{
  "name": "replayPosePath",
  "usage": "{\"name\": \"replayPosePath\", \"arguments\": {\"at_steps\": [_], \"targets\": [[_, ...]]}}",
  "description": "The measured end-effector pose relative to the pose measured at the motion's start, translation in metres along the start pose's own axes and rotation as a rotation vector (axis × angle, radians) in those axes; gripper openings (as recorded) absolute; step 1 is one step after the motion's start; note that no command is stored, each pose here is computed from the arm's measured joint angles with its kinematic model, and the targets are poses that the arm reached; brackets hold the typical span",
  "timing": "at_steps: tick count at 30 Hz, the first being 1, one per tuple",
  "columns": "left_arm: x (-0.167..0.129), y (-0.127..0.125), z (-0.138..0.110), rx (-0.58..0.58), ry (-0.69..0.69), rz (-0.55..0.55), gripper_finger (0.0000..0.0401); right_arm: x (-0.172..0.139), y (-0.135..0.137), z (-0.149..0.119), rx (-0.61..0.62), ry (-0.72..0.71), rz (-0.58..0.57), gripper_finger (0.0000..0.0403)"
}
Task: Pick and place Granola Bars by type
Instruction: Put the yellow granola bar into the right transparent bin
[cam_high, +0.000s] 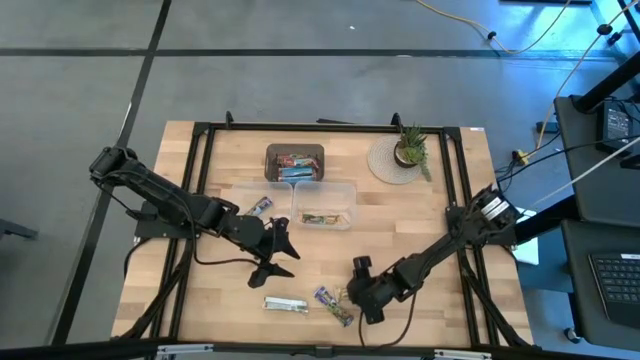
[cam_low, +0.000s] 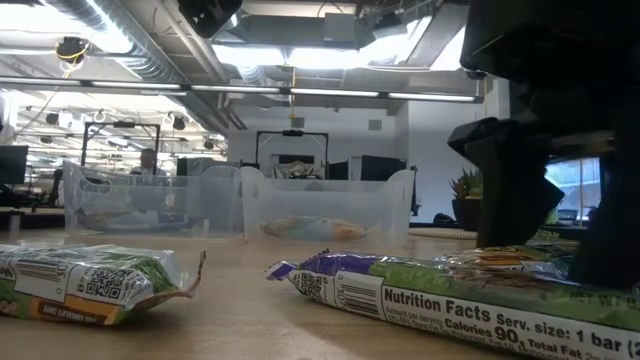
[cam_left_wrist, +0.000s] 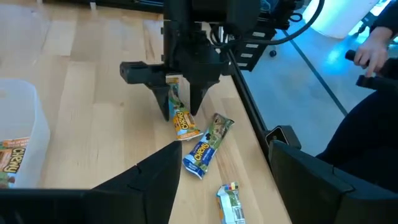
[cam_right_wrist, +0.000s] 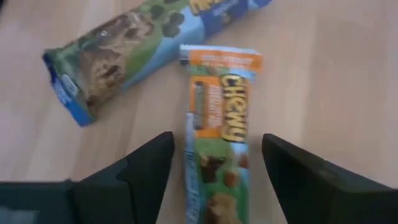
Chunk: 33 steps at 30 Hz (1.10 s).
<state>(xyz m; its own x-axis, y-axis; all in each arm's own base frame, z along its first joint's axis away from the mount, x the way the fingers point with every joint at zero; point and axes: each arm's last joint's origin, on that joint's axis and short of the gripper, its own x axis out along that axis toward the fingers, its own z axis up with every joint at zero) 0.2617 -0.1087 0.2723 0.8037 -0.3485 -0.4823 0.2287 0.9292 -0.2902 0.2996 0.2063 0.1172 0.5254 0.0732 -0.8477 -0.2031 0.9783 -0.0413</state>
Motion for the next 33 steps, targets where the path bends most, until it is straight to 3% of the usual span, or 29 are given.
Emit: {"name": "replayPosePath", "arguments": {"at_steps": [15, 24, 33], "targets": [[0.0, 0.0, -0.001, 0.002, 0.007, 0.002, 0.0232, 0.005, 0.001, -0.003, -0.016, 0.011, -0.011, 0.0085], [0.0, 0.0, -0.001, -0.02, 0.009, -0.002, 0.0234, -0.016, -0.012, 0.004, -0.024, 0.008, -0.029, 0.0083], [0.0, -0.005, -0.002, -0.017, 0.014, -0.02, 0.0235, -0.074, -0.072, 0.045, 0.105, -0.202, -0.088, 0.0076]]}}
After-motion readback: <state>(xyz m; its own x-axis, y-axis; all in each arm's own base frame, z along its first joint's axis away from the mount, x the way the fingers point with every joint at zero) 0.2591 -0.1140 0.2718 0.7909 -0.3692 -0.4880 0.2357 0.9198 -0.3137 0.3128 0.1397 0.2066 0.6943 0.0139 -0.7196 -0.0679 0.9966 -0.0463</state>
